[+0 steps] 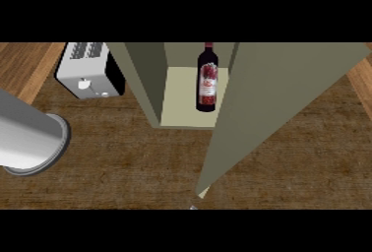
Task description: Pick up the wine, place it into the cabinet and close the cabinet
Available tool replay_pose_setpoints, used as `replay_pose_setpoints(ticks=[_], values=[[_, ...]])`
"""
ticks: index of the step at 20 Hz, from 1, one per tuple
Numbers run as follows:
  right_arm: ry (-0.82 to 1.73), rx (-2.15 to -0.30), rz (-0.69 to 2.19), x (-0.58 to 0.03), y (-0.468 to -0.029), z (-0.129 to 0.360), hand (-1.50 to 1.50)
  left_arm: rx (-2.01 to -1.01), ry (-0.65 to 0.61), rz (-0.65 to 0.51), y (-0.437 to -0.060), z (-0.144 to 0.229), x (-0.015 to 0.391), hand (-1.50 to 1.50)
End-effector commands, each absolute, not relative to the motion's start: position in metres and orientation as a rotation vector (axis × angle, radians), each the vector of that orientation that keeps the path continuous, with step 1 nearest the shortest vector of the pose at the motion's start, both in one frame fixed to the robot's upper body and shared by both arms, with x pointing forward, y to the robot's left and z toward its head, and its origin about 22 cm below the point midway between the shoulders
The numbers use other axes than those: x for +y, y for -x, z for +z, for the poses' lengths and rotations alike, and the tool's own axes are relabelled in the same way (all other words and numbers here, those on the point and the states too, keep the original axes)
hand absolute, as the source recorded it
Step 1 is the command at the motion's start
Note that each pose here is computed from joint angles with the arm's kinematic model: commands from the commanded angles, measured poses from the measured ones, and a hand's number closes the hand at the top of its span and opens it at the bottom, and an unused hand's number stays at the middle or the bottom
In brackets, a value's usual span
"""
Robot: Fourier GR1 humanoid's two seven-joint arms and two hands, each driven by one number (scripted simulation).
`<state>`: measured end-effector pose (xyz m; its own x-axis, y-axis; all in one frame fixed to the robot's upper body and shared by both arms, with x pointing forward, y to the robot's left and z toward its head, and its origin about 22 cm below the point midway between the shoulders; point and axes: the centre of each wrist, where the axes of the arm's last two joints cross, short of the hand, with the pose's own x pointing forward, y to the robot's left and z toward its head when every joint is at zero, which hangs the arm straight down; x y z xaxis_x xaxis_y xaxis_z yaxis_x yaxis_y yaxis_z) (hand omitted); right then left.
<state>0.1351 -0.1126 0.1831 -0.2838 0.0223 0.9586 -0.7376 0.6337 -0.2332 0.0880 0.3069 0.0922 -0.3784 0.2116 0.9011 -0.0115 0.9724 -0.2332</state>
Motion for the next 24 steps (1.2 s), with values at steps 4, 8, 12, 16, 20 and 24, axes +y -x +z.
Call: replay_pose_setpoints(ticks=[4, 8, 12, 16, 20, 24], values=[[-0.488, -1.774, 0.829, -0.056, -0.156, 0.193, 1.5, -1.948, 0.169, 0.223, -0.082, 0.094, 0.342, -1.5], [-0.425, -1.793, 0.787, -0.036, -0.191, 0.203, 1.5, -1.956, 0.18, 0.203, -0.083, 0.112, 0.349, -1.5], [-0.379, -1.795, 0.762, -0.026, -0.219, 0.221, 1.5, -1.936, 0.192, 0.213, -0.081, 0.116, 0.36, -1.5], [-0.337, -1.81, 0.746, -0.011, -0.255, 0.224, 1.5, -1.953, 0.208, 0.214, -0.09, 0.121, 0.349, -1.5], [-0.263, -1.821, 0.759, -0.015, -0.285, 0.217, 1.5, -1.937, 0.202, 0.194, -0.079, 0.124, 0.344, -1.5], [-0.223, -1.84, 0.712, -0.026, -0.318, 0.227, 1.5, -1.891, 0.236, 0.162, -0.077, 0.116, 0.339, -1.5]])
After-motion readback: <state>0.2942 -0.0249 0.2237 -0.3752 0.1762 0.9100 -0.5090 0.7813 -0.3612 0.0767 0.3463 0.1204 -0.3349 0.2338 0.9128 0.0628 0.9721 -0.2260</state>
